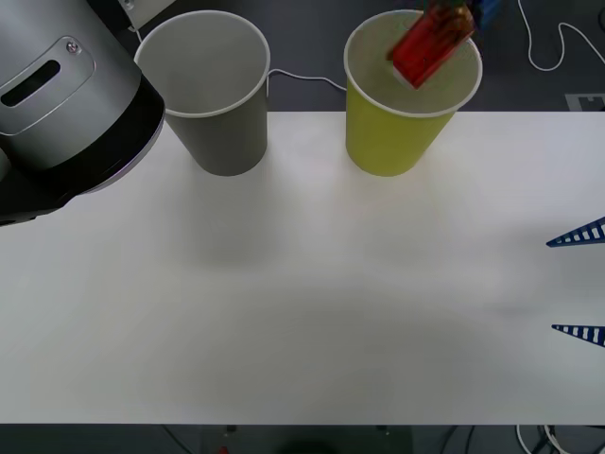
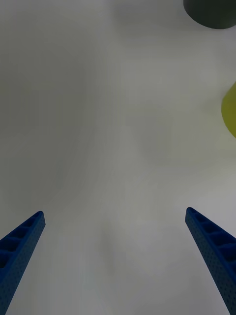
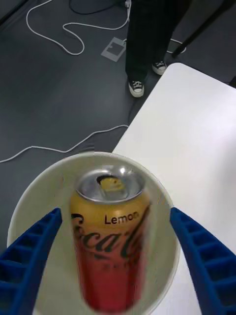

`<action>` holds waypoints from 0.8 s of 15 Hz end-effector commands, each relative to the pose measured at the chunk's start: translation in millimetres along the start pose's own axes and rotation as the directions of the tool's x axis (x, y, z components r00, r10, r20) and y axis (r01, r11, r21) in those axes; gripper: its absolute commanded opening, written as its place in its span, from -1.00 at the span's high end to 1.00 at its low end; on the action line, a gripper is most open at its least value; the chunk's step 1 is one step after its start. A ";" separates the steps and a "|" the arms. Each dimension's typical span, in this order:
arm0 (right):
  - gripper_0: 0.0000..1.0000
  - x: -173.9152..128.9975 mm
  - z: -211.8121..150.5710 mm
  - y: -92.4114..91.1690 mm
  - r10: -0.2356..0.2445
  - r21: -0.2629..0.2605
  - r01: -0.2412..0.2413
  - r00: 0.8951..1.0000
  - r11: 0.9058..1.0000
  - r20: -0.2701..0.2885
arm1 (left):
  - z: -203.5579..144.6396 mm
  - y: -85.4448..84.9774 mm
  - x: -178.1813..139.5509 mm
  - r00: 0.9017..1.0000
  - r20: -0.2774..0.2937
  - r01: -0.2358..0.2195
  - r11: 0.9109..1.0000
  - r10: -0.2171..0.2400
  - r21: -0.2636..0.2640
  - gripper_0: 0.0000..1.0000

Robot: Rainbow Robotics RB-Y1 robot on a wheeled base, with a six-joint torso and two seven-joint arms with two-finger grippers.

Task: Put the can into the green bin and the plastic bottle into the gray bin

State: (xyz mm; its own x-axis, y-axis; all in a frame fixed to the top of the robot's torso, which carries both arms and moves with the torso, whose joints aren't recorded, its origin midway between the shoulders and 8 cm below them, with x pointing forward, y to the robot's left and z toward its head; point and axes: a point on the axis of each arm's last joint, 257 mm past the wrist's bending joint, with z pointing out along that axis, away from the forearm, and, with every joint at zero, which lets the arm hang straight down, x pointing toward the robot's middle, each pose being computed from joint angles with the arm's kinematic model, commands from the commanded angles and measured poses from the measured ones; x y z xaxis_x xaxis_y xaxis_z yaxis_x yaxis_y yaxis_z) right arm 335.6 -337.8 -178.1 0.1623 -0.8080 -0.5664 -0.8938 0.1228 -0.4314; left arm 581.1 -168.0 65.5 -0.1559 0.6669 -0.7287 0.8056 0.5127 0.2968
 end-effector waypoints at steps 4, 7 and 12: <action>-1.00 0.0 0.0 0.0 0.000 0.000 0.000 1.000 1.000 0.000 | -3.5 -5.3 -3.0 1.000 0.011 0.006 1.000 -0.006 0.028 -1.00; -1.00 0.0 0.0 0.0 0.000 0.000 0.000 1.000 1.000 0.000 | -16.8 -1.3 2.2 1.000 -0.009 -0.017 0.999 0.017 0.043 -1.00; -1.00 0.0 0.0 0.0 0.000 0.000 0.000 1.000 1.000 0.000 | -56.7 27.7 30.3 0.999 -0.017 -0.039 0.988 0.042 0.151 -1.00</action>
State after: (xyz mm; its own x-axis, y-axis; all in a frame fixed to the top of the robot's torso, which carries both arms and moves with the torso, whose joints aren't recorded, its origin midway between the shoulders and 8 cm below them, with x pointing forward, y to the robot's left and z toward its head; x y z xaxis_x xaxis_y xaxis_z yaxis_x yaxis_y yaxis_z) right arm 335.6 -337.9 -178.1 0.1623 -0.8080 -0.5664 -0.8938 0.1228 -0.4314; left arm 567.9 -121.9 84.4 -0.1339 0.6962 -0.7052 0.8702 0.4231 0.2525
